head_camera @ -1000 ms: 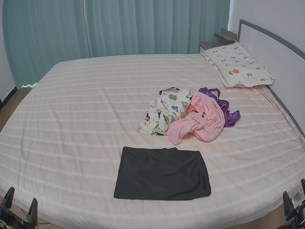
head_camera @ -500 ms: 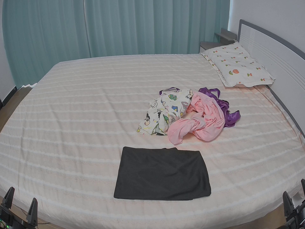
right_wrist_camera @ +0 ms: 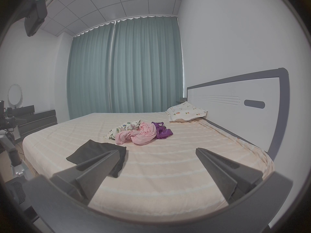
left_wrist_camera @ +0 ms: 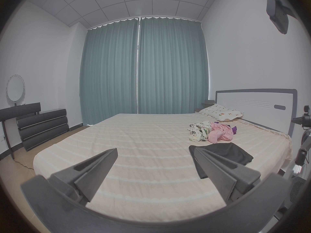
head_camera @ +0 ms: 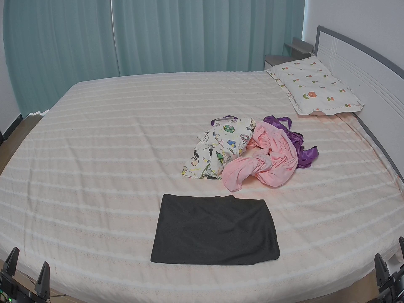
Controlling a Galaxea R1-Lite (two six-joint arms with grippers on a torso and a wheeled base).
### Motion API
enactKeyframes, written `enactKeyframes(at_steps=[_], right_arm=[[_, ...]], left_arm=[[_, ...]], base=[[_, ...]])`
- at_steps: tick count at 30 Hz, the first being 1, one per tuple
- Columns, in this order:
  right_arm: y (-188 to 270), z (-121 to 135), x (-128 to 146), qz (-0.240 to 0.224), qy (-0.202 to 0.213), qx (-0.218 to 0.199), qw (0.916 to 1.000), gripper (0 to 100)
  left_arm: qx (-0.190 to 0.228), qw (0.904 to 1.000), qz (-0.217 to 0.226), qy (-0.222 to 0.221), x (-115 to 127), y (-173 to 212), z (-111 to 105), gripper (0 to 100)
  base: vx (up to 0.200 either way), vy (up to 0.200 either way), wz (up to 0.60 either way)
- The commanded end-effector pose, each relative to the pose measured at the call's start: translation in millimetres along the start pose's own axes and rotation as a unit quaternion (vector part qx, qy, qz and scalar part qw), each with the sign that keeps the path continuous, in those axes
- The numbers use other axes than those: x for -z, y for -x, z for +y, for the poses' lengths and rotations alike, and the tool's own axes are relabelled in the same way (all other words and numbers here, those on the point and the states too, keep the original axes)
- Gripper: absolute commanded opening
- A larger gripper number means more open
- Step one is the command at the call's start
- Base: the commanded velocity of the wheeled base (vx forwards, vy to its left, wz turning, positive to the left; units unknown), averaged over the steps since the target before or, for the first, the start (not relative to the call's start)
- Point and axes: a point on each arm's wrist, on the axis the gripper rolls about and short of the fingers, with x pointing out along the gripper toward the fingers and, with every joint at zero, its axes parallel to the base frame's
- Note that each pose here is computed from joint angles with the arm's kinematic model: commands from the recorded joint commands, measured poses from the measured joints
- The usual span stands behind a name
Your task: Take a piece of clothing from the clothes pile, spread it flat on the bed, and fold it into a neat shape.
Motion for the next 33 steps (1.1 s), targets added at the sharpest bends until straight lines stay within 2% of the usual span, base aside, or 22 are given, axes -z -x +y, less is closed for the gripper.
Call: enactKeyframes(at_steps=[1,33], right_arm=[[-0.1,-0.1,4.8,0.001,0.000,-0.001,1.0000,100],[-0.2,-0.1,5.2,0.001,-0.003,0.000,1.0000,100]], left_arm=[[0.000,1.0000,0.002,0.000,5.2,-0.3,0.0,100],[0.000,1.0000,0.002,0.000,5.2,-0.3,0.0,100]], base=[[0.000,0.000,0.00],[0.000,0.000,0.00]])
